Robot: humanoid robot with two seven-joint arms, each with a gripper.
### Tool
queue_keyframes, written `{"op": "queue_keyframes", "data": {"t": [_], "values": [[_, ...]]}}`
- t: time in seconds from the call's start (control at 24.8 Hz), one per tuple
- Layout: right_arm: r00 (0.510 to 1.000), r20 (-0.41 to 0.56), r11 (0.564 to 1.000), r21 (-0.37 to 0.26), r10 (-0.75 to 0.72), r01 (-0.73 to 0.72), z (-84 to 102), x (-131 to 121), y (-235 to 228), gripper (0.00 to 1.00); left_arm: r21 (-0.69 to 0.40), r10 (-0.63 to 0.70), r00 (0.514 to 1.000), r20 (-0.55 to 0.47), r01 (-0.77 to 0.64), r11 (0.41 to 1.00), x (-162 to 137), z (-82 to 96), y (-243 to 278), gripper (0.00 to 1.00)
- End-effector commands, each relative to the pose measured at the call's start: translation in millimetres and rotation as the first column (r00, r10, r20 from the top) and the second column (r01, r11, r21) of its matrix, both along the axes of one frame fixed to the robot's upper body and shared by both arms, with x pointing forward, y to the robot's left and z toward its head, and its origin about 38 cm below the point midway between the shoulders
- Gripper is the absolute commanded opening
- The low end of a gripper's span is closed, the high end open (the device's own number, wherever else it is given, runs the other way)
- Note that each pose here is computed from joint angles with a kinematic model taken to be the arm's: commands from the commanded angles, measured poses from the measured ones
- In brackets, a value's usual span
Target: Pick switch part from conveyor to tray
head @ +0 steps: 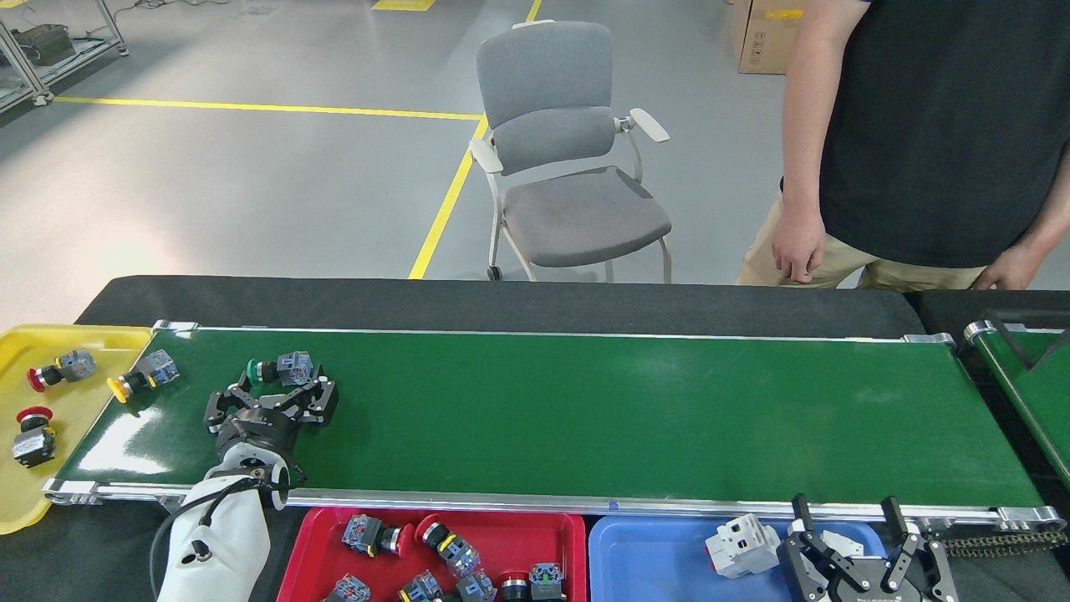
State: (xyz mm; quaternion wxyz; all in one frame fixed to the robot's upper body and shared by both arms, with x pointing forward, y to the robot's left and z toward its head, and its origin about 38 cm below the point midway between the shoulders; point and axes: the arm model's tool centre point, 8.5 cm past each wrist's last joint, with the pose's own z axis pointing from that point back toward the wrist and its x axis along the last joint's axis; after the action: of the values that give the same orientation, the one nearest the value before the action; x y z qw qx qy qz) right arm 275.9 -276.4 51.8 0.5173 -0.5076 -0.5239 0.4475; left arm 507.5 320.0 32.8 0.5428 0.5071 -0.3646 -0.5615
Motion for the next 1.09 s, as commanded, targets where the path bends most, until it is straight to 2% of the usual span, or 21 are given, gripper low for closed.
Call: {"op": "queue_keyframes", "data": {"t": [0.0, 0.2, 0.36, 0.48, 0.52, 0.64, 0.72, 0.77, 0.85, 1.05], "values": [[1.0, 0.019, 1.0, -0.004, 0.007, -0.007, 5.0, 4.9, -0.8, 1.0, 0.017, 0.003, 0.998, 0.068, -0.004, 1.0, 9.5, 18.3, 2.6, 0.72], [1.0, 0.016, 1.0, -0.002, 0.005, -0.005, 3.6, 6.1, -0.8, 1.0, 0.013, -0.012, 0.996, 0.084, 0.011, 1.0, 9.0, 18.8, -0.7, 0.63], [1.0, 0.013, 1.0, 0.0, 0.001, -0.001, 2.4, 6.4, -1.3, 1.0, 0.01, -0.098, 0.986, 0.135, 0.098, 0.995, -2.4, 23.9, -15.3, 0.63], [1.0, 0.005, 1.0, 0.003, -0.003, 0.003, 0.1, 6.1, -1.9, 1.0, 0.021, -0.339, 0.919, 0.2, 0.342, 0.939, -52.4, 30.2, -45.1, 0.65], [1.0, 0.005, 1.0, 0.003, -0.003, 0.003, -0.3, 6.0, -1.9, 1.0, 0.027, -0.415, 0.885, 0.211, 0.419, 0.907, -77.7, 31.7, -55.7, 0.67], [1.0, 0.009, 1.0, 0.001, 0.0, 0.0, 0.2, 6.0, -2.4, 1.0, 0.036, -0.601, 0.777, 0.187, 0.606, 0.795, -162.8, 31.3, -84.4, 0.89], [1.0, 0.016, 1.0, 0.001, 0.001, -0.001, 2.4, 8.6, -2.2, 1.0, 0.015, -0.652, 0.739, 0.169, 0.659, 0.752, -202.9, 28.2, -97.2, 0.99], [1.0, 0.024, 1.0, -0.001, 0.002, -0.002, 4.6, 11.2, -2.4, 1.0, 0.001, -0.663, 0.731, 0.16, 0.672, 0.741, -218.4, 25.3, -100.5, 1.0], [1.0, 0.027, 1.0, -0.003, 0.007, -0.007, 5.6, 12.7, -2.2, 1.0, -0.028, -0.662, 0.736, 0.143, 0.672, 0.74, -235.2, 17.0, -103.7, 1.0], [0.999, 0.038, 1.0, 0.002, 0.011, -0.011, 8.7, 17.7, -0.9, 1.0, -0.023, -0.628, 0.763, 0.149, 0.638, 0.77, -231.2, 18.8, -91.7, 1.0]]}}
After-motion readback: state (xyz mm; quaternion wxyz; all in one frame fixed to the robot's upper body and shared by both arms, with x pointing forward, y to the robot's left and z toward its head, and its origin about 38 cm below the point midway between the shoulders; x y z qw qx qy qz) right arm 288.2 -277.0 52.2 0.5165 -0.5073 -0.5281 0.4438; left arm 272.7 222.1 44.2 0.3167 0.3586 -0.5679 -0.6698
